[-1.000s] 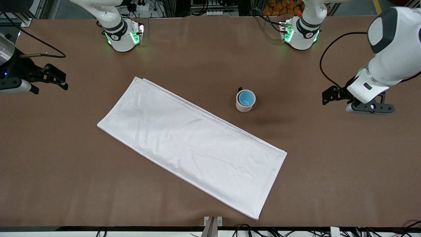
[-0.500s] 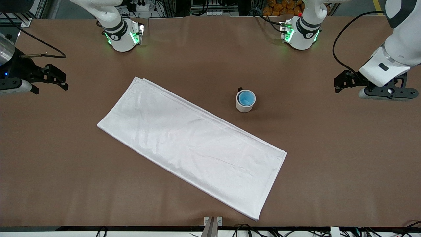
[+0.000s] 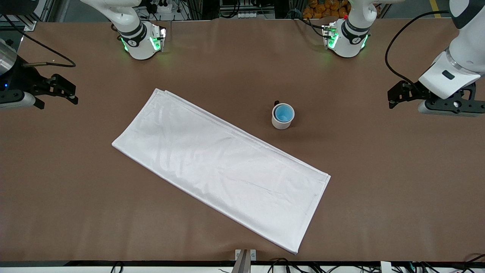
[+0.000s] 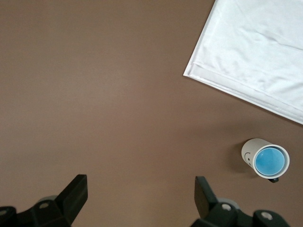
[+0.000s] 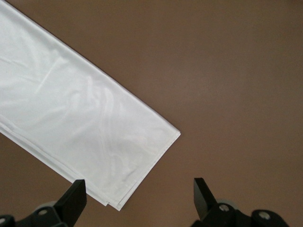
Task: Place blue cup into white mug on table
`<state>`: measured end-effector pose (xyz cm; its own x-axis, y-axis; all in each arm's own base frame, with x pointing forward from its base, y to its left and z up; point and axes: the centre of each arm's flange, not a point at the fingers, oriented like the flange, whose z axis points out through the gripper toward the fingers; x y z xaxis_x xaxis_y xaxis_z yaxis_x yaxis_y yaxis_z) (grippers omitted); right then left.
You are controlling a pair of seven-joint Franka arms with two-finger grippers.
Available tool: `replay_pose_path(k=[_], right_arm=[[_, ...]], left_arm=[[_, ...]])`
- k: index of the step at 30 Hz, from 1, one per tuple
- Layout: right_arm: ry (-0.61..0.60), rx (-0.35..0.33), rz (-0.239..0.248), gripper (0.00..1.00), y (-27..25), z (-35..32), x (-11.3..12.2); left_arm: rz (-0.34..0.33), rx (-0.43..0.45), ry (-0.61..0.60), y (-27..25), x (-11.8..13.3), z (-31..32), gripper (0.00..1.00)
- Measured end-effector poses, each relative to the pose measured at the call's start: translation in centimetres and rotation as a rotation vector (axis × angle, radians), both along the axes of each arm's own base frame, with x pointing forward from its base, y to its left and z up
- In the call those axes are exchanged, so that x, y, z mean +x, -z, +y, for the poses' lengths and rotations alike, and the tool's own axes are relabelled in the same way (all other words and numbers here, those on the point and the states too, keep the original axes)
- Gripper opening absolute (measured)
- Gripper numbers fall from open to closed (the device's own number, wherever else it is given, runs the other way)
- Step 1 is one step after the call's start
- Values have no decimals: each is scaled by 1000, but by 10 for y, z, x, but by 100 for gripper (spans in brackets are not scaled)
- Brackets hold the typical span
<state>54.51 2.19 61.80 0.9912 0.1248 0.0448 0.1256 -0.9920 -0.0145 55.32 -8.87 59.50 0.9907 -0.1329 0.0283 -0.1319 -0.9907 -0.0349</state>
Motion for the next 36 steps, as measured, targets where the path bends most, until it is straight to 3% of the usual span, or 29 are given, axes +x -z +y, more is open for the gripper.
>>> replay_pose_path(k=[36], right_arm=[[23, 0, -5, 100, 0, -13, 1]], left_arm=[[4, -18, -3, 0, 1, -1, 100]])
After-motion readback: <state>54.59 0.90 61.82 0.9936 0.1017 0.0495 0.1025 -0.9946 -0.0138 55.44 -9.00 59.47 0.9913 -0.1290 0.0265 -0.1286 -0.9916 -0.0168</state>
